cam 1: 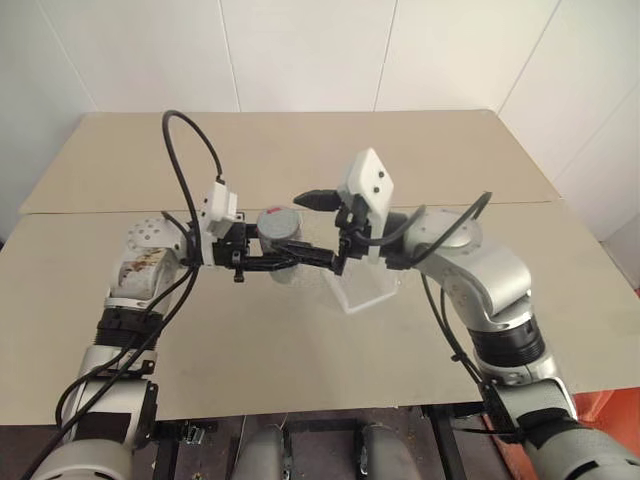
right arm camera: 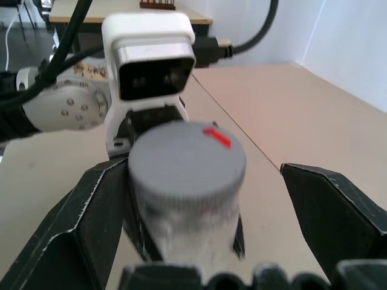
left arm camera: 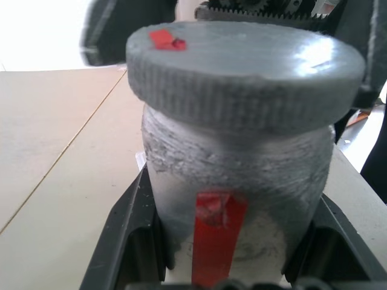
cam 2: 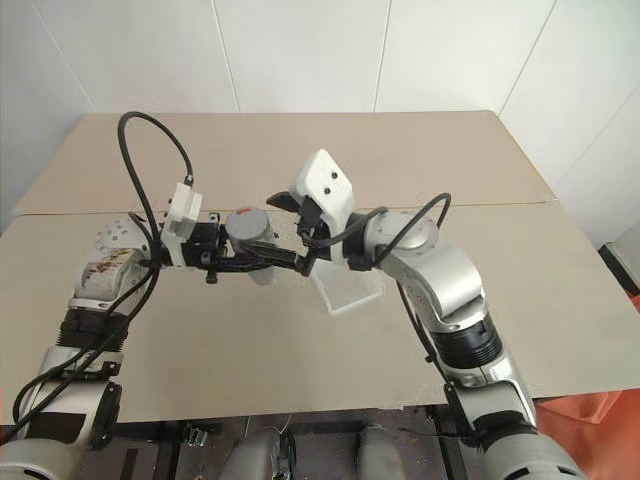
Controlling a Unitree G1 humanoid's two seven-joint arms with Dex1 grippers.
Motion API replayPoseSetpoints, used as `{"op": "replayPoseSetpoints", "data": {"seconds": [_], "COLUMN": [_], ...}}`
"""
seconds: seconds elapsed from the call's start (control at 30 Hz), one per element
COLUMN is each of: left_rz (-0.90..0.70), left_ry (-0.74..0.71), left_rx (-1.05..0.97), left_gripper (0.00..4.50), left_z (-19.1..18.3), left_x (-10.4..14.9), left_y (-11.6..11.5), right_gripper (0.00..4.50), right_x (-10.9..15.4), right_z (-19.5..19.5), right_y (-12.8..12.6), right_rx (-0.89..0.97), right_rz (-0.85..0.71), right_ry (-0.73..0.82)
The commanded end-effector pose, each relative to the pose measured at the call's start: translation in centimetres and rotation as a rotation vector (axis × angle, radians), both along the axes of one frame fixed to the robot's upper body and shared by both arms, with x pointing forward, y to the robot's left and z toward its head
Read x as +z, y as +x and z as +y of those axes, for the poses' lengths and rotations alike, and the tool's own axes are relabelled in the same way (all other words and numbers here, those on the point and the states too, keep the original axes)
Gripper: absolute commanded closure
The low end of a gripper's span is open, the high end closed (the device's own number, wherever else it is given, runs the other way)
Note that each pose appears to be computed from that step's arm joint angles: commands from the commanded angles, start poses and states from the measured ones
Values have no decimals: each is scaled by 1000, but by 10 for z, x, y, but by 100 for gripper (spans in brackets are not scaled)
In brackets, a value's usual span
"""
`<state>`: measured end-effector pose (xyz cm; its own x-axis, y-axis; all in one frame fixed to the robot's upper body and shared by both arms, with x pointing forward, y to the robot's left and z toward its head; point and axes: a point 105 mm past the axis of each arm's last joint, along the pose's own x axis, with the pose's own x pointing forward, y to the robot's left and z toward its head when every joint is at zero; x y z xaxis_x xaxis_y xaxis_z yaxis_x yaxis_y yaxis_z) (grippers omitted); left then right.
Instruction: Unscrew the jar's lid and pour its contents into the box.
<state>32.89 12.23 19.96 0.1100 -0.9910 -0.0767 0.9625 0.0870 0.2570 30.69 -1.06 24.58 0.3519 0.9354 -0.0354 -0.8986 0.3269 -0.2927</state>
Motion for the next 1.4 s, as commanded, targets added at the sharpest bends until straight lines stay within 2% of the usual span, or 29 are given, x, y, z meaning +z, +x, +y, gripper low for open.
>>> {"op": "replayPoseSetpoints", "data": {"seconds": [0.03,0.47,0.63,0.93,1.27,1.4], "left_rz": [-65,-62,-59,-53,-55,-55], "left_ry": [-3,-4,-6,-5,0,1], "left_rx": [-25,-34,-35,-40,-31,-31], "left_gripper": [257,257,257,257,257,257], "left_z": [2,-1,-2,-3,-1,-1], "left_x": [13,11,10,9,9,8], "left_y": [-3,-3,-3,-4,-5,-5], "right_gripper": [1,1,1,1,1,123], "right_x": [17,4,9,12,16,17], "right_z": [-23,-19,-5,15,21,21], "right_y": [5,-19,-30,-16,-14,-13], "right_rx": [-78,46,103,31,32,32], "right_rz": [-57,-34,-27,11,26,26], "right_ry": [41,-5,17,34,47,53]}}
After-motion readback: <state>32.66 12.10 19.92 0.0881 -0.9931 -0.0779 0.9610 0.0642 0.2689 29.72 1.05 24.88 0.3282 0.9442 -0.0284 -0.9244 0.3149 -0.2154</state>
